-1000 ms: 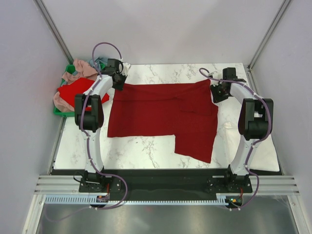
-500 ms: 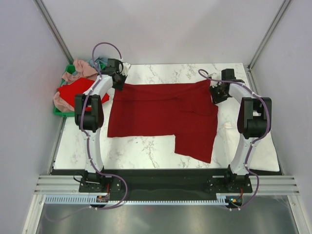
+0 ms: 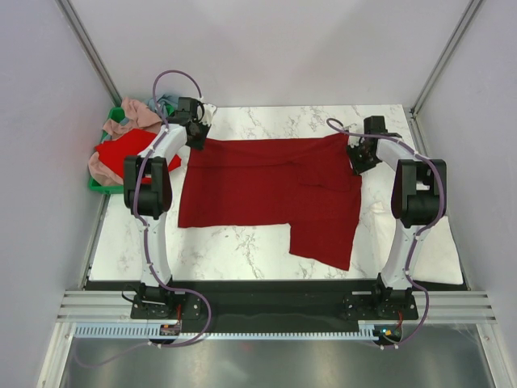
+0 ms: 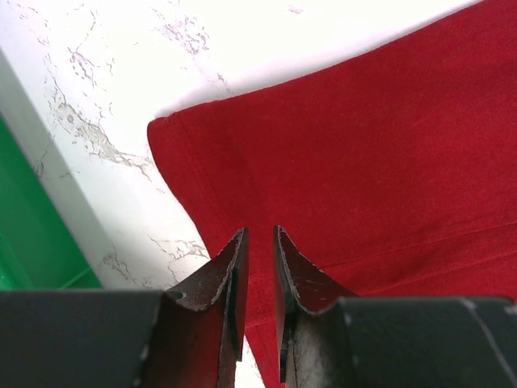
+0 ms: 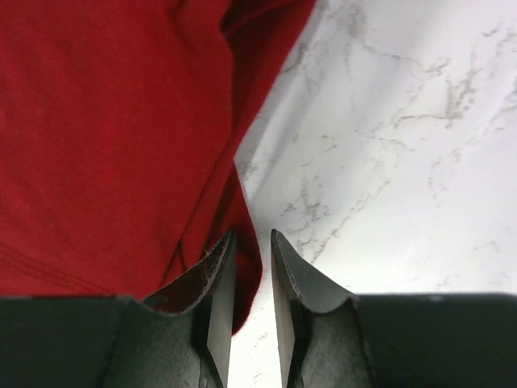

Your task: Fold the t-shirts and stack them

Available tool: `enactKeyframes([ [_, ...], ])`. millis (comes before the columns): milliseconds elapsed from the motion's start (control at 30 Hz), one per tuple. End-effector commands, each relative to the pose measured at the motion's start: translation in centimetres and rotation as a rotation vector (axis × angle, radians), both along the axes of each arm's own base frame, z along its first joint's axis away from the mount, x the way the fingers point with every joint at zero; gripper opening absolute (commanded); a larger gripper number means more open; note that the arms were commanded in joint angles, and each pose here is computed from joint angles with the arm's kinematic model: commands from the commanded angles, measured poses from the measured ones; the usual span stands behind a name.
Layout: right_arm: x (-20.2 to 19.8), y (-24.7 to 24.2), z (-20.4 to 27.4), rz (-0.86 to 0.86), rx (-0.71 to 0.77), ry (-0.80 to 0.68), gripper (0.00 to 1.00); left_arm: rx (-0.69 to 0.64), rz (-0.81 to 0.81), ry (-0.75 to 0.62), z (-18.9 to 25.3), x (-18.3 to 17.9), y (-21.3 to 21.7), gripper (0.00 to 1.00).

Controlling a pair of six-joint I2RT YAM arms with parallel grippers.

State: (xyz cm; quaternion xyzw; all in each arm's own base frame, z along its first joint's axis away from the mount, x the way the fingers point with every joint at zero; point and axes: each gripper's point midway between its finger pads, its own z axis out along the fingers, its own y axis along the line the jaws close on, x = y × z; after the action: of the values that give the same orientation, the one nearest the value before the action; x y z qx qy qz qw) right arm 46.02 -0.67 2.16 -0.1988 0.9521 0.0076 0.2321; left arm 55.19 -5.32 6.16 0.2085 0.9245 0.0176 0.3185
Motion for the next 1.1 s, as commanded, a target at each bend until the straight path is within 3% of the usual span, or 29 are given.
enactKeyframes([
  [0, 0.7, -2.3, -0.2, -0.059, -0.122, -0.007, 0.31, 0.007, -0.01, -0.085, 2.9, 1.1, -0.2, 0.25],
  [400, 0.3, -4.5, 0.8, -0.163, -0.146, -0.015, 0.3, 0.012, -0.007, -0.096, 3.0, 1.5, 0.0, 0.25],
  [767, 4.0, -3.2, 5.7, -0.155, -0.058, -0.153, 0.31, -0.001, -0.011, -0.109, 3.5, 2.0, -0.4, 0.25],
  [1067, 7.7, -2.4, 5.1, -0.14, -0.023, -0.177, 0.31, 0.011, -0.005, -0.102, 3.4, 1.6, -0.1, 0.25],
])
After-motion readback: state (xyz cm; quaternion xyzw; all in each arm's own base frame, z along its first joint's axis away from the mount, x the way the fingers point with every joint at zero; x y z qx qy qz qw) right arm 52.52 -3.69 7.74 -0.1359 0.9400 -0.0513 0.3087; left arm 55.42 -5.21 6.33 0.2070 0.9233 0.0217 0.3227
